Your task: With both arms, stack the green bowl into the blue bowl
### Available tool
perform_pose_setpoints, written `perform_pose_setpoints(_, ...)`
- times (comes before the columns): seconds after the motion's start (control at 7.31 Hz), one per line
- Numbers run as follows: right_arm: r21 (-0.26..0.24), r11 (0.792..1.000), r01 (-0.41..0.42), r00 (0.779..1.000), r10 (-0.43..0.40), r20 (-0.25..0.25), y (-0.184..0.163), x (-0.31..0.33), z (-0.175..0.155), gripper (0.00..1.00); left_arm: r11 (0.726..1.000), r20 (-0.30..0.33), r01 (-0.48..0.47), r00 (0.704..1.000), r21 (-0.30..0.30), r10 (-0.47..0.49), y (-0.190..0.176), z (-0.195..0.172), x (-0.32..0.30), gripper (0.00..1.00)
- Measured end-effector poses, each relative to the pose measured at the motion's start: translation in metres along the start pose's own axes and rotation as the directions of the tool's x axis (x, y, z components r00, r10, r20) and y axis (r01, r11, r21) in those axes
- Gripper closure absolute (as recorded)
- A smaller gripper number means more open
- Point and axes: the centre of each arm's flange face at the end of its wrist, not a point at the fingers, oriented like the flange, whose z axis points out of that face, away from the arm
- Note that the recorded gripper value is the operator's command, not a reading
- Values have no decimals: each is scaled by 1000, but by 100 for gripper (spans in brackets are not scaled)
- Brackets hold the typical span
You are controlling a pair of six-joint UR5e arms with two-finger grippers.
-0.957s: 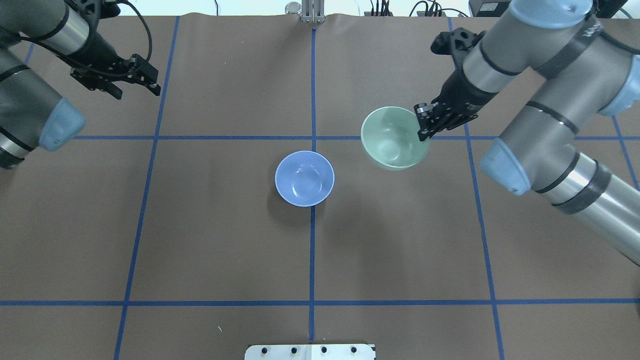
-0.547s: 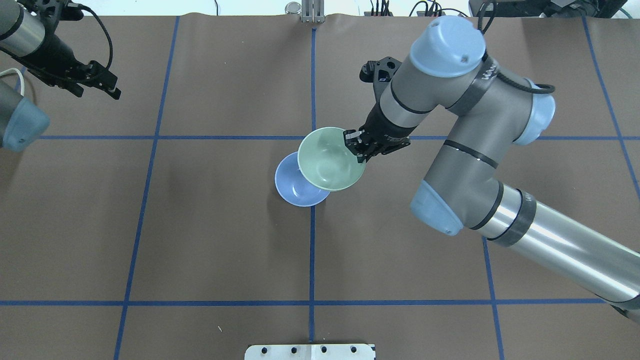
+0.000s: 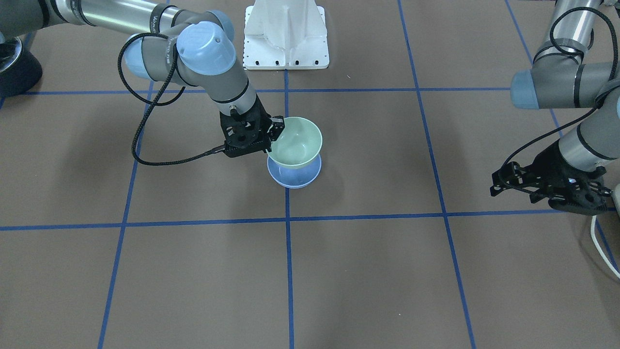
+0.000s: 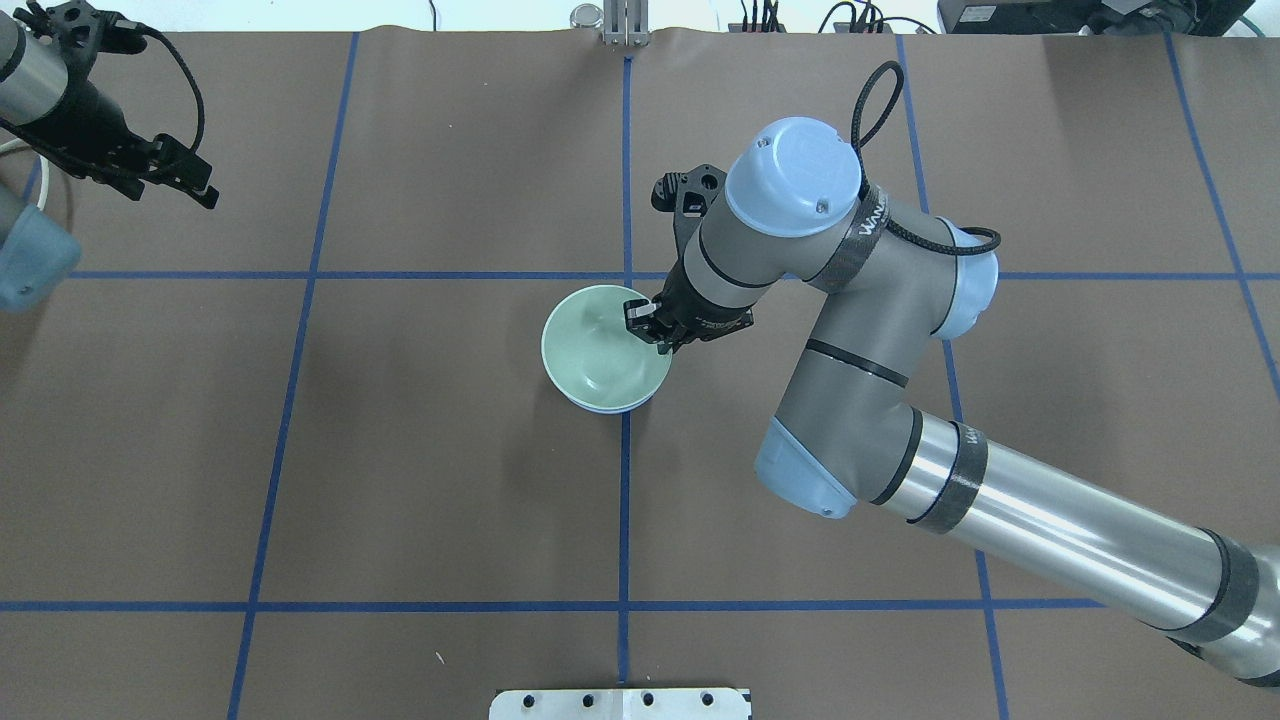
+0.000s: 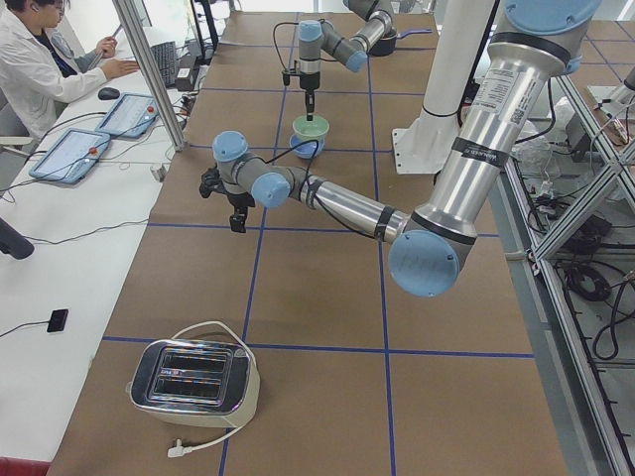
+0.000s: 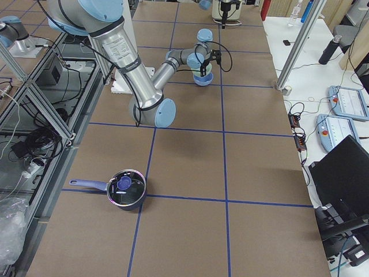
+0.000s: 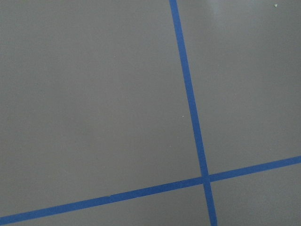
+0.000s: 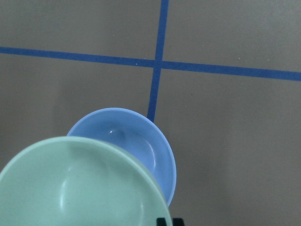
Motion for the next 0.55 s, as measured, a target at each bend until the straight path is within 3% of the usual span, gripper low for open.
perform_pose_setpoints(0.55,8,1000,-1,1000,1,-6,-3,3,12,88,1000,30,2,1000,7,-2,0,6,-5,2)
